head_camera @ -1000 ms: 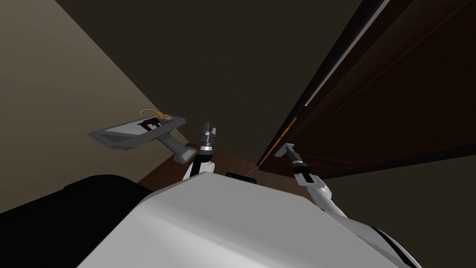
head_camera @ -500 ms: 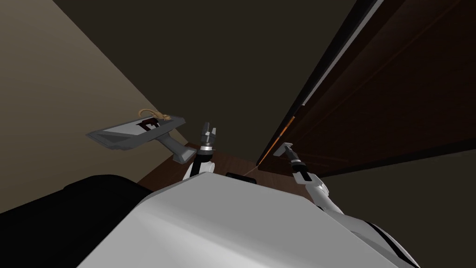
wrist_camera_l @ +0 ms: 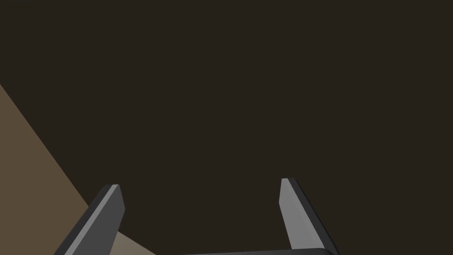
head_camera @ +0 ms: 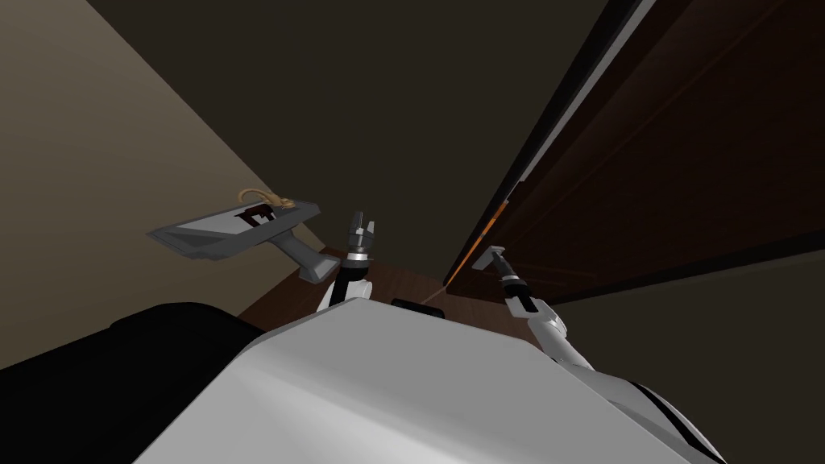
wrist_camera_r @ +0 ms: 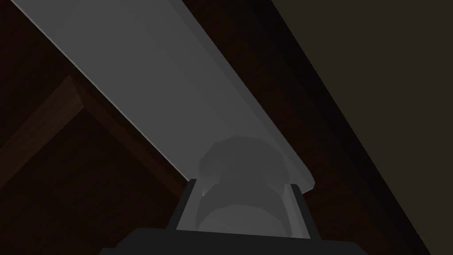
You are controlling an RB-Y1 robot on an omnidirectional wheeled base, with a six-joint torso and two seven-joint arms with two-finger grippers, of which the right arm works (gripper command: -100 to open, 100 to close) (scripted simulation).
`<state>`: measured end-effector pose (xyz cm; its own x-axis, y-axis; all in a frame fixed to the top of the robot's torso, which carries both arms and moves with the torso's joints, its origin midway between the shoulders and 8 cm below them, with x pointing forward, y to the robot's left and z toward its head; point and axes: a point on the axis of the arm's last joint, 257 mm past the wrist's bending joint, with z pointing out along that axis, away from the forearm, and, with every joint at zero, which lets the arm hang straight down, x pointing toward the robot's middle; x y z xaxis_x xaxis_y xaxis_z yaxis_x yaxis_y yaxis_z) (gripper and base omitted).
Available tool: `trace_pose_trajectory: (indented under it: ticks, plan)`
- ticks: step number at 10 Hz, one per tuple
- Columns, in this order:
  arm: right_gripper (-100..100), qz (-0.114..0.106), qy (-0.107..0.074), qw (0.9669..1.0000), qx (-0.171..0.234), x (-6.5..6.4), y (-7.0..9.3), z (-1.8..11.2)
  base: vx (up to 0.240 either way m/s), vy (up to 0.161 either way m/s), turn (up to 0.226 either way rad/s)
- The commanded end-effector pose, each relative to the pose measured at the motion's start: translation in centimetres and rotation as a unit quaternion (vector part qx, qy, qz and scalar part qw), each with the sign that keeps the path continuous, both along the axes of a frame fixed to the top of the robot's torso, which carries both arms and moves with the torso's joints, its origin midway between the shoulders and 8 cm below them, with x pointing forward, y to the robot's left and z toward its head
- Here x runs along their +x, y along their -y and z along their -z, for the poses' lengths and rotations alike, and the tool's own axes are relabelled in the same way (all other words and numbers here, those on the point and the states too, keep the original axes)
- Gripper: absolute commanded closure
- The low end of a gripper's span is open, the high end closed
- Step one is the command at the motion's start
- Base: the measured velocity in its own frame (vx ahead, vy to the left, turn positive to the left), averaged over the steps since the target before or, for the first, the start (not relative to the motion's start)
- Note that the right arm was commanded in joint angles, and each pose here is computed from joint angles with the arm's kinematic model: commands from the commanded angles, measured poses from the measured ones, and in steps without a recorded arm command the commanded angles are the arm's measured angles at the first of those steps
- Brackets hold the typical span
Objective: Pull the door open
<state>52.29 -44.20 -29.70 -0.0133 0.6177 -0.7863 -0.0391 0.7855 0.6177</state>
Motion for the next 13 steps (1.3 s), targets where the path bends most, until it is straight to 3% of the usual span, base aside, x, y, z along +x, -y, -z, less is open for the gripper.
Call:
trace_pose_trajectory:
  ticks: [1, 3, 8, 9, 10, 12, 13]
  plan:
    - [100, -0.004, -0.002, 0.9997, 0.023, 0.2, -0.6, 0.3, -0.018, -0.017, -0.01]
    - [100, -0.007, -0.003, 0.9989, 0.047, 0.4, -1.1, 0.3, -0.018, -0.02, -0.013]
    - [100, -0.019, -0.007, 0.9928, 0.118, 1.1, -2.5, 0.3, -0.022, -0.02, -0.019]
    - [100, -0.023, -0.008, 0.9897, 0.141, 1.3, -3.0, 0.3, -0.016, -0.019, -0.026]
    - [100, -0.023, -0.008, 0.9896, 0.142, 1.3, -3.0, 0.3, -0.014, -0.016, -0.009]
    - [100, -0.031, -0.011, 0.983, 0.181, 1.8, -4.1, 0.3, -0.023, -0.023, -0.028]
    - [100, -0.031, -0.012, 0.9813, 0.189, 1.8, -4.1, 0.3, -0.021, -0.022, -0.013]
